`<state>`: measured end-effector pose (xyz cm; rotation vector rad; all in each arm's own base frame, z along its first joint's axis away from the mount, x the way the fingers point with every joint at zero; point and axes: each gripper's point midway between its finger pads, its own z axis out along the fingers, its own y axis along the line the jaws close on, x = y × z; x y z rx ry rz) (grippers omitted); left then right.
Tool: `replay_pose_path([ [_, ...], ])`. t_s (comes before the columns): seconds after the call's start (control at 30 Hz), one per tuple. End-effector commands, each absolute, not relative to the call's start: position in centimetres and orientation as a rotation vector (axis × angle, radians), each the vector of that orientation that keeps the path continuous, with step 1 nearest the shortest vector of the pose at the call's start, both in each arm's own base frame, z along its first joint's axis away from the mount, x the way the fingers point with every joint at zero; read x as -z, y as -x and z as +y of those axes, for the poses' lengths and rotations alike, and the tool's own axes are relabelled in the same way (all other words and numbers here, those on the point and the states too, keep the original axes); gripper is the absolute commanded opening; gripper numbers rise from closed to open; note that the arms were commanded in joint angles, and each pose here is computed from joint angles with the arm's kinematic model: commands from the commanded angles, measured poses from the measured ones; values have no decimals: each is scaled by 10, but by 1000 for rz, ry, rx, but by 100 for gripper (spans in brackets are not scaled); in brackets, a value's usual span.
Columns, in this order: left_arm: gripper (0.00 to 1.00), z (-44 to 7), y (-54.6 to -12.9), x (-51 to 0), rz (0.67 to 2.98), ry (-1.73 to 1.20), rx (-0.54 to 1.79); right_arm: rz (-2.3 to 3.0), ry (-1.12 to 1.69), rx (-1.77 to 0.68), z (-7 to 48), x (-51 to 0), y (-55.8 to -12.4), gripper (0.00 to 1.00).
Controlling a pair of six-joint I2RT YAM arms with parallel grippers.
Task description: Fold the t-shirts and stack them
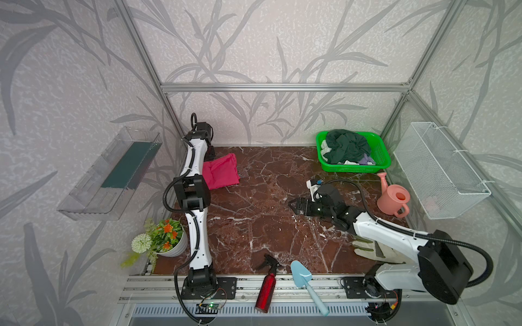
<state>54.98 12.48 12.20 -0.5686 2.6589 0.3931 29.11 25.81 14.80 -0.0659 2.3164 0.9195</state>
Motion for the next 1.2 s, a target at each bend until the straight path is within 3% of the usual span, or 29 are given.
replay_pose_path([
  [0.0, 46, 135, -540, -166, 2558, 647, -468, 2294, 46, -822, 235, -156, -291, 99],
  [0.13, 47, 122, -538, -173, 2537, 674, -350, 2291, 17, -795, 222, -156, -289, 99],
  [0.4, 47, 55, -525, -123, 2657, 695, 79, 2319, 27, -826, 223, -144, -286, 99],
  [0.6, 52, -18, -479, -145, 2602, 568, 286, 2375, -76, -668, 174, -139, -295, 99],
  [0.63, 54, -30, -466, -151, 2595, 524, 296, 2374, -124, -629, 157, -138, -299, 99],
  [0.67, 72, -40, -453, -156, 2581, 476, 289, 2368, -166, -575, 140, -138, -303, 99],
  [0.7, 89, -46, -440, -156, 2569, 442, 257, 2364, -192, -512, 124, -136, -305, 99],
  [0.73, 99, -49, -424, -158, 2546, 398, 198, 2356, -217, -425, 105, -134, -308, 99],
  [0.97, 99, -12, -355, -159, 2249, 251, -468, 2170, -188, 4, 35, -148, -321, 99],
  [1.17, 99, 17, -344, -144, 2143, 269, -735, 1844, -2, 308, 1, -132, -314, 99],
])
